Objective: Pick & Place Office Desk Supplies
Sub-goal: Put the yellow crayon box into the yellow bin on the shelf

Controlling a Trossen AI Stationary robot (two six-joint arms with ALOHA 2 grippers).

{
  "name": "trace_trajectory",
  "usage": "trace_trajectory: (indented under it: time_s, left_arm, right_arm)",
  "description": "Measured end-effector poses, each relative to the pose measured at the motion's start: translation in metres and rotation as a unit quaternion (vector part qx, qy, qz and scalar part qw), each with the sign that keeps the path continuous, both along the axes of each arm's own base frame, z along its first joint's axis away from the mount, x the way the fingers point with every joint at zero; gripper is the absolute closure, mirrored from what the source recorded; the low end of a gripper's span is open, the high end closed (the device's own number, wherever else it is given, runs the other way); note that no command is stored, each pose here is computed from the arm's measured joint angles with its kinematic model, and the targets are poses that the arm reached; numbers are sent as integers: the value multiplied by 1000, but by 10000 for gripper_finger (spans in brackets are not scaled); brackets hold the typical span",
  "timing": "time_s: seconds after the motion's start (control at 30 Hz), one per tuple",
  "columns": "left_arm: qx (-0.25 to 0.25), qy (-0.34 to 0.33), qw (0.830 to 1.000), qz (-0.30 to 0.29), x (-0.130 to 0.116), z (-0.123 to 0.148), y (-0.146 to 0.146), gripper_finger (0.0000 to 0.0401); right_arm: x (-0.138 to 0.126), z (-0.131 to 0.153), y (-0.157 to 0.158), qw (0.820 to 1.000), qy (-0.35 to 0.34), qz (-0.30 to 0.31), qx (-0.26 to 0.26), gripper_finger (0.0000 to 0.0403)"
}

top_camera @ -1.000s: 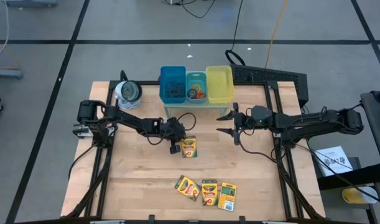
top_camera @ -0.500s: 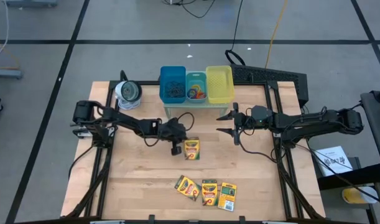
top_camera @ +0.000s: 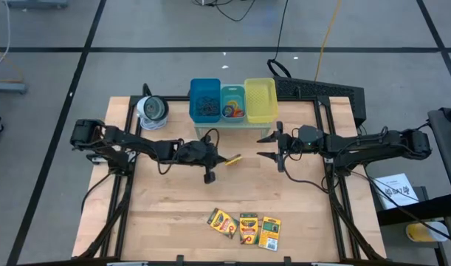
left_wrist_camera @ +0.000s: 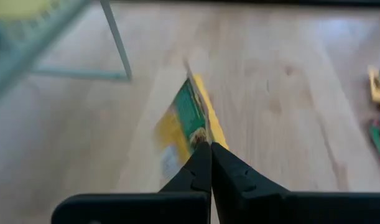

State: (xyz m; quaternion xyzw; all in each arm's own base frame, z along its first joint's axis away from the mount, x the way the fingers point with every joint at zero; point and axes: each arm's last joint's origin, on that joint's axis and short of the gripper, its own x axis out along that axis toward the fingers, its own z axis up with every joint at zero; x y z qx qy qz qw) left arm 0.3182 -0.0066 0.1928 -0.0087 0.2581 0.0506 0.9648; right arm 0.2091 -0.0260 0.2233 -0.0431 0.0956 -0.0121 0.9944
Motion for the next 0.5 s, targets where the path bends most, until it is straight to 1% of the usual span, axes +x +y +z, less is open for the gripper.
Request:
trace_trajectory:
  time_s: [0.33,0.43,0.5]
  left_arm:
    - [14,-47,999,6,-7,23,-10,401]
    - [20,-55,998,3,-5,28,-12,401]
    - [24,-59,998,-1,-3,33,-13,401]
  right_arm:
    - [0,0,0,1000,0,0,8,206]
    - [0,0,0,1000,0,2,10,206]
    - [0,0,1,1000,-2,13,19,206]
